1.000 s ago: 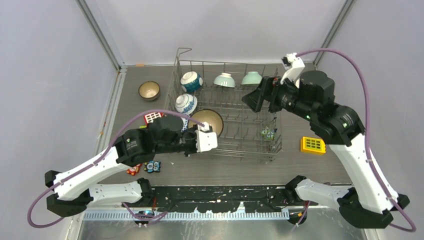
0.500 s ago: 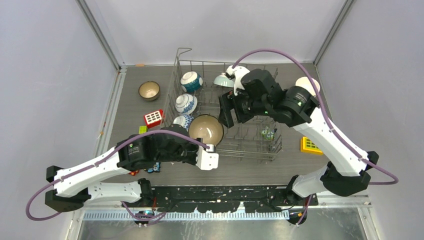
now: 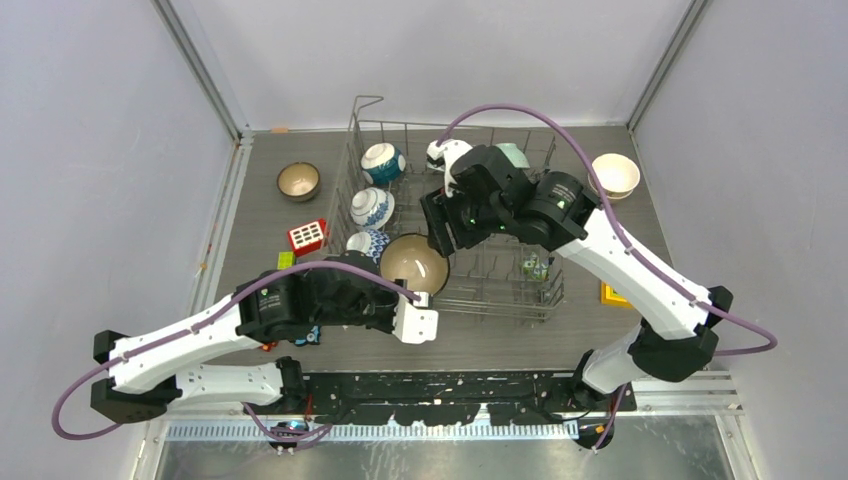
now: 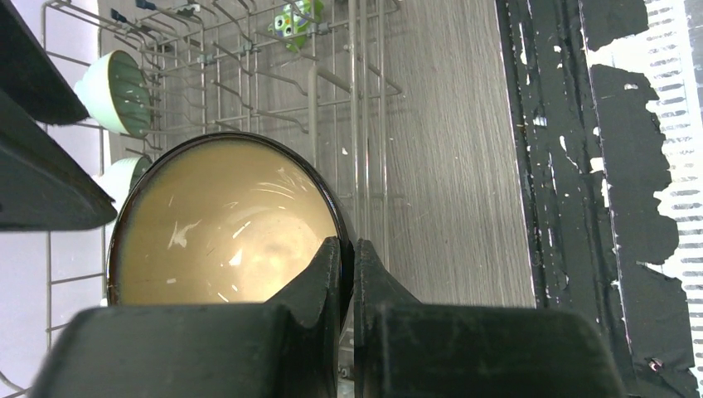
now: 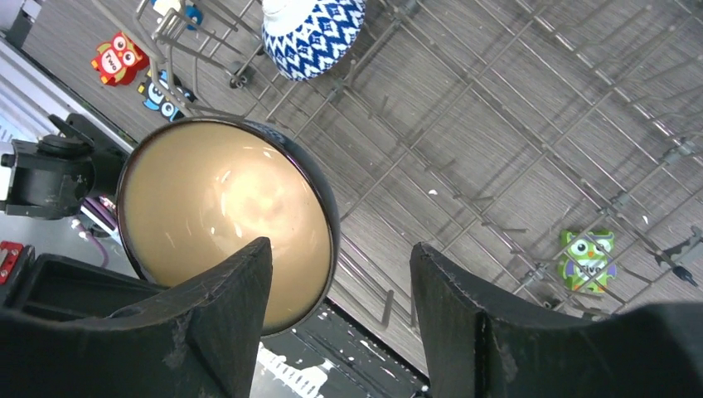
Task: Unload the bowls from the dish rack
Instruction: Place the bowl at the center of the board.
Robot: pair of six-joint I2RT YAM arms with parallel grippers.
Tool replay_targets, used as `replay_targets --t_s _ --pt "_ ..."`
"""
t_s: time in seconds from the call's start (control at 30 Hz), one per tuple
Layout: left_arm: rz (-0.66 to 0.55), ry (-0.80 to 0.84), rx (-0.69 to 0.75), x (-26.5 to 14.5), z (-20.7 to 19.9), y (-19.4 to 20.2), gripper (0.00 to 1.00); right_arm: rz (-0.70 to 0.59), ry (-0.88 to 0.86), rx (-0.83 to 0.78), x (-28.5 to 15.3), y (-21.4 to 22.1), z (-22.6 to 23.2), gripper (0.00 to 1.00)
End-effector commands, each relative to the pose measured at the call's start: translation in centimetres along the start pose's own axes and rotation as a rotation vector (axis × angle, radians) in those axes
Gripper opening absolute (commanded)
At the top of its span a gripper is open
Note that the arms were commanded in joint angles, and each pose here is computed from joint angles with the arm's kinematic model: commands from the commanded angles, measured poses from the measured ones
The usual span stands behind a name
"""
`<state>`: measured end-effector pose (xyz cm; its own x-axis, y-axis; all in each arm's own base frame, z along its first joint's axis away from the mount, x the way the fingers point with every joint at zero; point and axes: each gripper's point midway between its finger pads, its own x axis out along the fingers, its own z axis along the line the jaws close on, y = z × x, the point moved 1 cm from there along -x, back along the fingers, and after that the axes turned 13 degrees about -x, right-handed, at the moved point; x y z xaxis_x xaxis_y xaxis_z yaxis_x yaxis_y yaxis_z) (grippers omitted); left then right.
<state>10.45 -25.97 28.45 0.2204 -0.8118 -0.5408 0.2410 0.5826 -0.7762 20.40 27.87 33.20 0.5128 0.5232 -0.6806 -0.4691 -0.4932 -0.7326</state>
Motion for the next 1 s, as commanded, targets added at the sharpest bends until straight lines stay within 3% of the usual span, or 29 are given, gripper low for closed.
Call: replay_targets --t_s 0.0,0.97 --pt "-0.140 -0.075 0.021 -0.9 1.6 -3.3 0.00 -0.018 -0.016 -0.031 1.4 -0.7 1.0 0.65" --pt "-0.161 -0.098 -0.003 -1.2 1.8 -3.7 0.00 0.052 -0.037 -0.050 4.4 1.7 2.3 0.35"
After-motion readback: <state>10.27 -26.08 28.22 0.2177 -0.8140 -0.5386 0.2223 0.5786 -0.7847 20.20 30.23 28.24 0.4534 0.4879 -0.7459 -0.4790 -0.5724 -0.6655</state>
